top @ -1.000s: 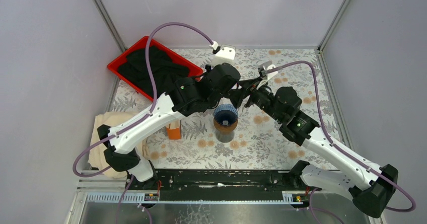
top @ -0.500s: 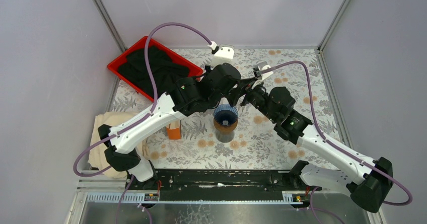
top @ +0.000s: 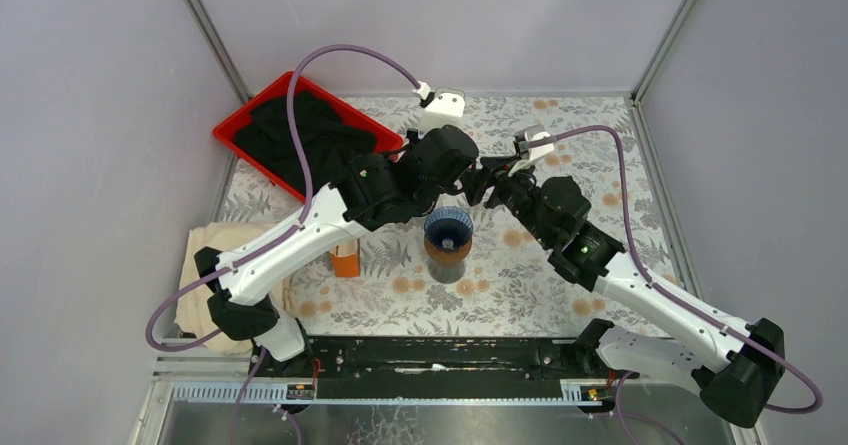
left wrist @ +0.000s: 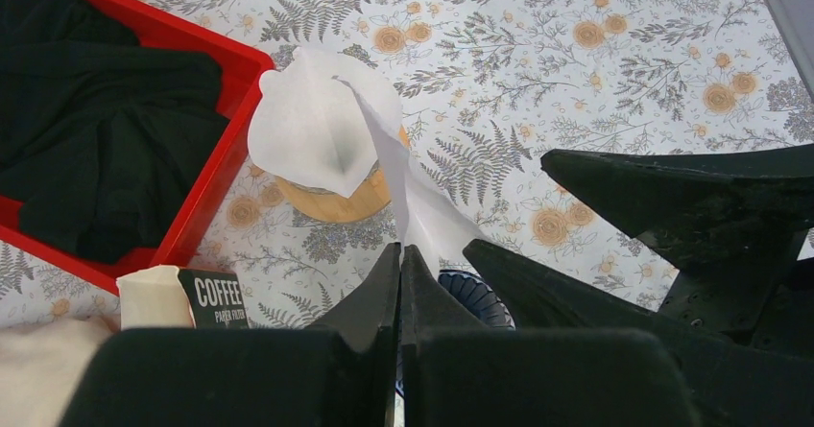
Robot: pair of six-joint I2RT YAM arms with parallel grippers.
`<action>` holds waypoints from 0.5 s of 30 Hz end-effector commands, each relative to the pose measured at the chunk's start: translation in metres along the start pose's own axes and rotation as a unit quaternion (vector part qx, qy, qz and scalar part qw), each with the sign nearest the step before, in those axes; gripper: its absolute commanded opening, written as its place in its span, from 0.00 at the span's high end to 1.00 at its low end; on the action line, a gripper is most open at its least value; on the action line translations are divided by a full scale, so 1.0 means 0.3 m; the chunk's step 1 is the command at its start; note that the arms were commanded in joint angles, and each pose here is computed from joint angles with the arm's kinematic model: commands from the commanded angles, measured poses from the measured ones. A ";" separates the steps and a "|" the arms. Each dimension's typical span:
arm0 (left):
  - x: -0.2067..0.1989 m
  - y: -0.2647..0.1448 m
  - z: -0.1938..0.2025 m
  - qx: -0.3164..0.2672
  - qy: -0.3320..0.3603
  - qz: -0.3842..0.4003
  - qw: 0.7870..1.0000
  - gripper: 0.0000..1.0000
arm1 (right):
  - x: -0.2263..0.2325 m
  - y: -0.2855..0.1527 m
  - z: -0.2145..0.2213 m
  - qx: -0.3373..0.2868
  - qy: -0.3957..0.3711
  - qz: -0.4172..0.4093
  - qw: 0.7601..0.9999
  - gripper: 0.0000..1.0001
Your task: Place the coffee filter in the dripper
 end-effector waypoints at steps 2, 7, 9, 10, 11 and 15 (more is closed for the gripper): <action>-0.010 -0.014 -0.012 -0.006 -0.017 0.009 1.000 1.00 | -0.006 0.002 -0.048 -0.031 0.003 0.016 0.999 0.36; -0.023 -0.008 0.000 0.004 -0.021 0.019 1.000 1.00 | 0.001 0.020 -0.048 -0.036 -0.001 0.009 0.999 0.40; -0.027 -0.006 0.003 0.007 -0.024 0.023 0.999 1.00 | 0.003 0.026 -0.049 -0.040 -0.004 0.007 0.999 0.40; -0.027 -0.007 0.001 0.007 -0.026 0.024 0.999 1.00 | 0.005 0.029 -0.049 -0.041 -0.007 0.004 0.999 0.41; -0.029 -0.008 0.001 0.008 -0.029 0.026 0.999 1.00 | 0.005 0.030 -0.048 -0.042 -0.008 0.003 0.999 0.41; -0.033 -0.010 0.003 0.012 -0.034 0.034 0.999 1.00 | 0.004 0.035 -0.045 -0.048 -0.013 0.004 0.999 0.44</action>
Point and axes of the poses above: each gripper's point midway between its finger pads, its own y axis out along the fingers, its own x axis along the line the jaws close on, z = x × y, the point moved 8 cm from there along -y, back along the fingers, and after that the axes turned 15 degrees about -y, right-handed, at the moved point
